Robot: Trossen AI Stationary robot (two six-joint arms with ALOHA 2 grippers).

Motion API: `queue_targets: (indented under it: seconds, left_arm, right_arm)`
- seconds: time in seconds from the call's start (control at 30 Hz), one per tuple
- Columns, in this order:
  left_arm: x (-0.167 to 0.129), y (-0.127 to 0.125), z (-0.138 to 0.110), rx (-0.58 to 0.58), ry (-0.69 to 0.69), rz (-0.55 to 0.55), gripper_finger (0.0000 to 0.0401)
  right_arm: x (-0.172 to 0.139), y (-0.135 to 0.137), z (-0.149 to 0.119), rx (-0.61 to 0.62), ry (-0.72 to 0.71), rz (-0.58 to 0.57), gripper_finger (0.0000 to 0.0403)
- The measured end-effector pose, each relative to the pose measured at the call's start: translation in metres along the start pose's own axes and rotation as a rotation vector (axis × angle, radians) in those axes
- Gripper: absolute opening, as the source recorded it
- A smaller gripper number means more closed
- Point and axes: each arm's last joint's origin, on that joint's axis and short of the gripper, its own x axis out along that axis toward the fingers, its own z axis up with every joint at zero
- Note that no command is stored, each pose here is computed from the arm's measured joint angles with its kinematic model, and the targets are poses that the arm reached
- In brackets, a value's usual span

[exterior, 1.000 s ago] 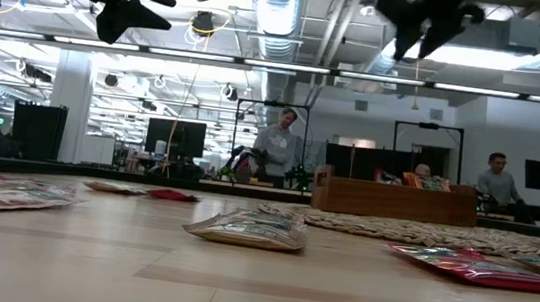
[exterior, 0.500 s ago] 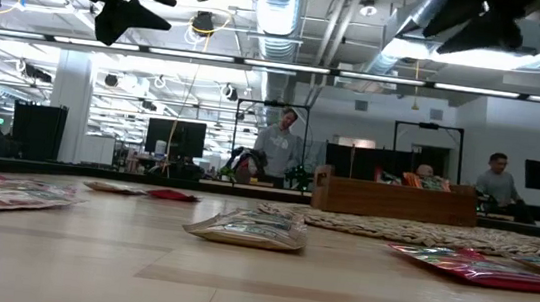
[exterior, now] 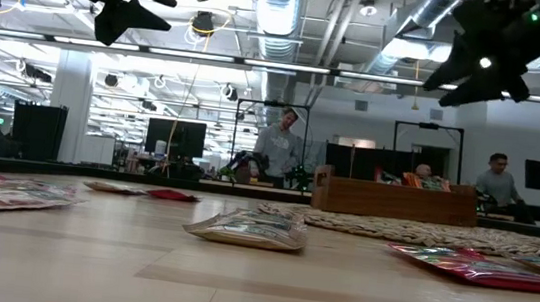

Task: Pick & Place Tea
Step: Put the red tea pack into the middle compartment of the brown organizer

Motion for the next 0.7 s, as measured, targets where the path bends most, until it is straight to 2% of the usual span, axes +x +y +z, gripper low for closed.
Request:
queue_targets:
  seconds: [0.03,0.17,0.37,0.43,0.53,0.7]
  left_arm:
    - [0.000,0.000,0.000,-0.004,0.000,0.000,0.0191]
    - [0.000,0.000,0.000,-0.061,0.000,0.000,0.0191]
    - [0.000,0.000,0.000,-0.104,0.005,-0.009,0.0191]
    - [0.000,-0.001,0.000,-0.102,0.013,-0.023,0.0191]
    - [0.000,-0.002,-0.001,-0.097,0.040,-0.070,0.0191]
    - [-0.001,-0.006,-0.003,-0.062,0.111,-0.204,0.0191]
  right_arm:
    - [0.000,0.001,0.002,0.004,-0.015,0.016,0.0250]
    - [0.000,0.009,0.008,-0.139,0.000,0.167,0.0250]
    - [0.021,-0.004,0.013,-0.125,0.157,0.217,0.0250]
    - [0.028,-0.007,0.017,-0.140,0.194,0.296,0.0250]
    - [0.037,-0.008,0.025,-0.197,0.180,0.433,0.0250]
    - [0.032,-0.009,0.035,-0.261,0.107,0.562,0.0250]
